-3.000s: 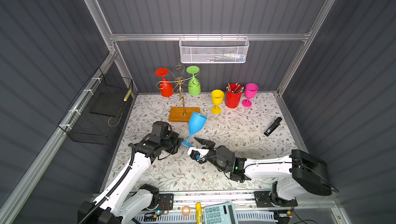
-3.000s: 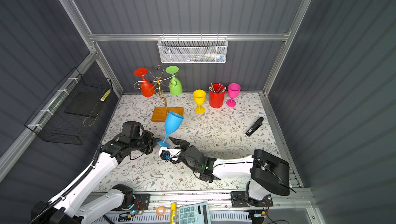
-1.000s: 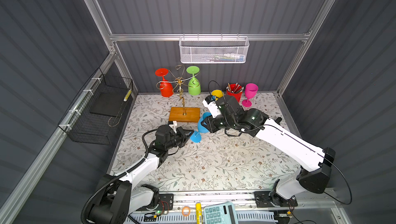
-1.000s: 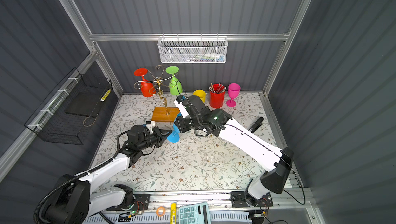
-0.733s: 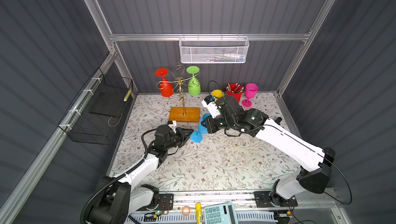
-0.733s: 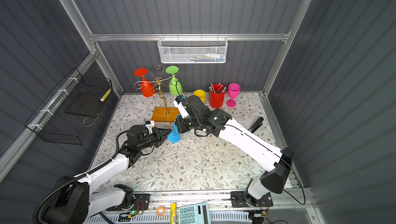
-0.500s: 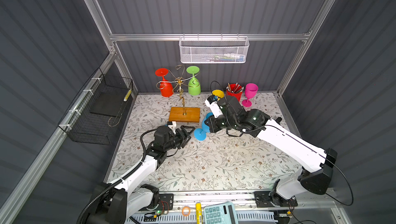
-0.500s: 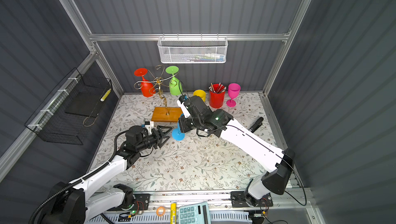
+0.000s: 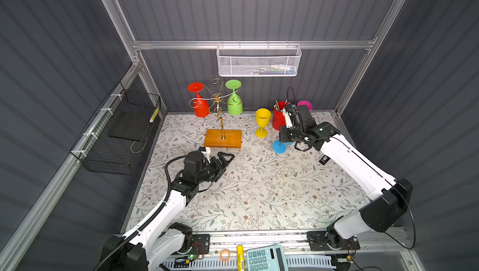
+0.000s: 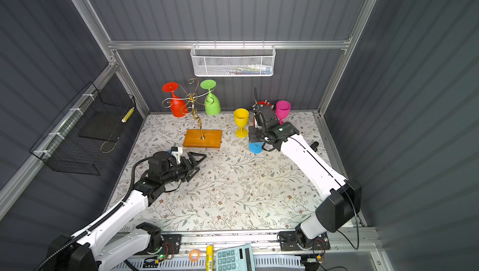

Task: Take the wine glass off the wine glass rack
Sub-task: 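Carry the blue glass to beside the pink glass with the right gripper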

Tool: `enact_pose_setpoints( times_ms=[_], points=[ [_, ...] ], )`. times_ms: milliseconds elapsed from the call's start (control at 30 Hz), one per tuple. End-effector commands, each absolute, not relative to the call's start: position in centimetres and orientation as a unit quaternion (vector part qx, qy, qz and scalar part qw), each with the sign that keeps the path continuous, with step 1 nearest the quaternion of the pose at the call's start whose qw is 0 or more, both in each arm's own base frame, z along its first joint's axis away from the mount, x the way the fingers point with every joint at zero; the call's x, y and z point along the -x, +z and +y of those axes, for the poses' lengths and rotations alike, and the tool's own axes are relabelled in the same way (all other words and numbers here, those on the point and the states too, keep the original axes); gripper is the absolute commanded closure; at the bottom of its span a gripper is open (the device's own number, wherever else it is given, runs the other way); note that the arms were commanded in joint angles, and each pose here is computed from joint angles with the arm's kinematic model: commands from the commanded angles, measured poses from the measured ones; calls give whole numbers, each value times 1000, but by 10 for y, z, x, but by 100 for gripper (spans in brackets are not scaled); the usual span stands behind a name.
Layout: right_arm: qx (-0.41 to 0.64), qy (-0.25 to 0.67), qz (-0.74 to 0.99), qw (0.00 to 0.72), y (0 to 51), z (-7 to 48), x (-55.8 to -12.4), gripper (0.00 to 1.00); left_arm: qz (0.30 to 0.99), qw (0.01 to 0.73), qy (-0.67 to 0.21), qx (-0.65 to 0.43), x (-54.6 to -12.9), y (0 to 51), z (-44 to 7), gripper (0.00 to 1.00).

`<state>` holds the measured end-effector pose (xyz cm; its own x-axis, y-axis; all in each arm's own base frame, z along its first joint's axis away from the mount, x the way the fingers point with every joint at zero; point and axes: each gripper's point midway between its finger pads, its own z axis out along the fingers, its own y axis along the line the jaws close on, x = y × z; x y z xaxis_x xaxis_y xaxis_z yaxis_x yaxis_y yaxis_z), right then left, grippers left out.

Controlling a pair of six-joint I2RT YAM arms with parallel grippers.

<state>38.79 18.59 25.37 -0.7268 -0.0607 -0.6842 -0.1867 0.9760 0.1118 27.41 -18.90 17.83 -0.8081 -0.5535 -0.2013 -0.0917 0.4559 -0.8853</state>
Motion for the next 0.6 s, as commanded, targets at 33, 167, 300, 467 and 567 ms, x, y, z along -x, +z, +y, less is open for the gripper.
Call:
enact_pose_setpoints(
  times_ms=[33,167,300,467,567],
  points=[
    [57,21,929,364,236,156,-423,100,834,262,-449,183,-269,186,-178,0],
    [30,15,933,359,222,129,-448,100,840,263,-438,182,-264,185,-174,0],
    [5,3,932,361,214,102,-465,100,842,262,-436,180,-262,187,-173,0],
    [-13,-3,935,355,204,77,-485,100,845,277,-419,183,-269,191,-169,0],
    [-17,-6,935,355,200,68,-496,100,847,278,-416,182,-272,193,-169,0]
  ],
)
